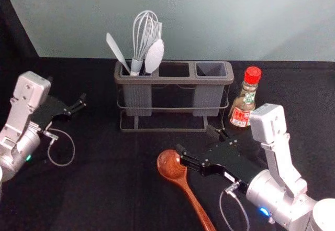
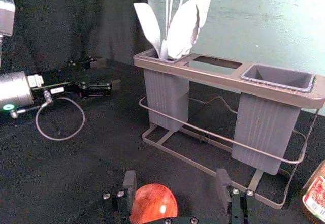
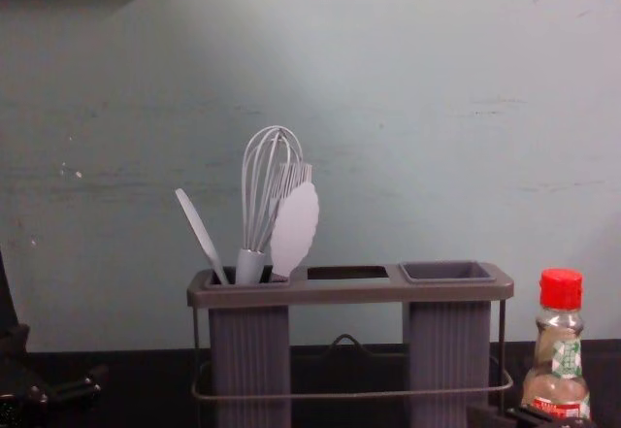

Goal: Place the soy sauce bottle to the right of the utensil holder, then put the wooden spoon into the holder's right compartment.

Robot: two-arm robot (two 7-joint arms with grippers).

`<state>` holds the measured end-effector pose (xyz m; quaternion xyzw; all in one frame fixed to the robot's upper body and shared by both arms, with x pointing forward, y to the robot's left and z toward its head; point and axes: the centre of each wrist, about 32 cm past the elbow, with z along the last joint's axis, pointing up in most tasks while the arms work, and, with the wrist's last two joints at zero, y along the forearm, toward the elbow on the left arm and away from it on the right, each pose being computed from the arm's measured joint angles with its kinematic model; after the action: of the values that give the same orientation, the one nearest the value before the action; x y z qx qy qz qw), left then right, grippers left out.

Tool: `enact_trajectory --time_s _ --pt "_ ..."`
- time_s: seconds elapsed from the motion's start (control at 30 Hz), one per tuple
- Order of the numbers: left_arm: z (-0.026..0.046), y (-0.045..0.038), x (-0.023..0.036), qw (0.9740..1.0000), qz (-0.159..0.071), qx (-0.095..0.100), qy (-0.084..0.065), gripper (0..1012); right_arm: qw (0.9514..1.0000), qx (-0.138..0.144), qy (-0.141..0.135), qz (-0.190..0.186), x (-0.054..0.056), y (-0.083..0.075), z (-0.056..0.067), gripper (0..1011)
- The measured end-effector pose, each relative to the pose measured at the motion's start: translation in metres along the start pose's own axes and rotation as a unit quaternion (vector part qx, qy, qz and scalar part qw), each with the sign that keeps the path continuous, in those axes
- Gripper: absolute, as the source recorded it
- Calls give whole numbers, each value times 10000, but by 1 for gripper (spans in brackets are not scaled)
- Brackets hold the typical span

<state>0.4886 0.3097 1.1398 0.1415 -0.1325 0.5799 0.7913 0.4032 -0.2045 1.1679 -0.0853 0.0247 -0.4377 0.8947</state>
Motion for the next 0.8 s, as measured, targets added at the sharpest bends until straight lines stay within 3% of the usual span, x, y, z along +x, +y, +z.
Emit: enact_trajectory --time_s 0.37,0.5,0.8 --pt "0 0 0 10000 0 0 0 1011 10000 0 -2 -11 -1 -1 3 1002" --pt "0 0 0 10000 0 0 0 1011 9999 -162 32 23 5 24 34 1003" --pt "0 0 0 10000 0 0 0 1011 9943 -1057 47 149 -88 198 287 1003"
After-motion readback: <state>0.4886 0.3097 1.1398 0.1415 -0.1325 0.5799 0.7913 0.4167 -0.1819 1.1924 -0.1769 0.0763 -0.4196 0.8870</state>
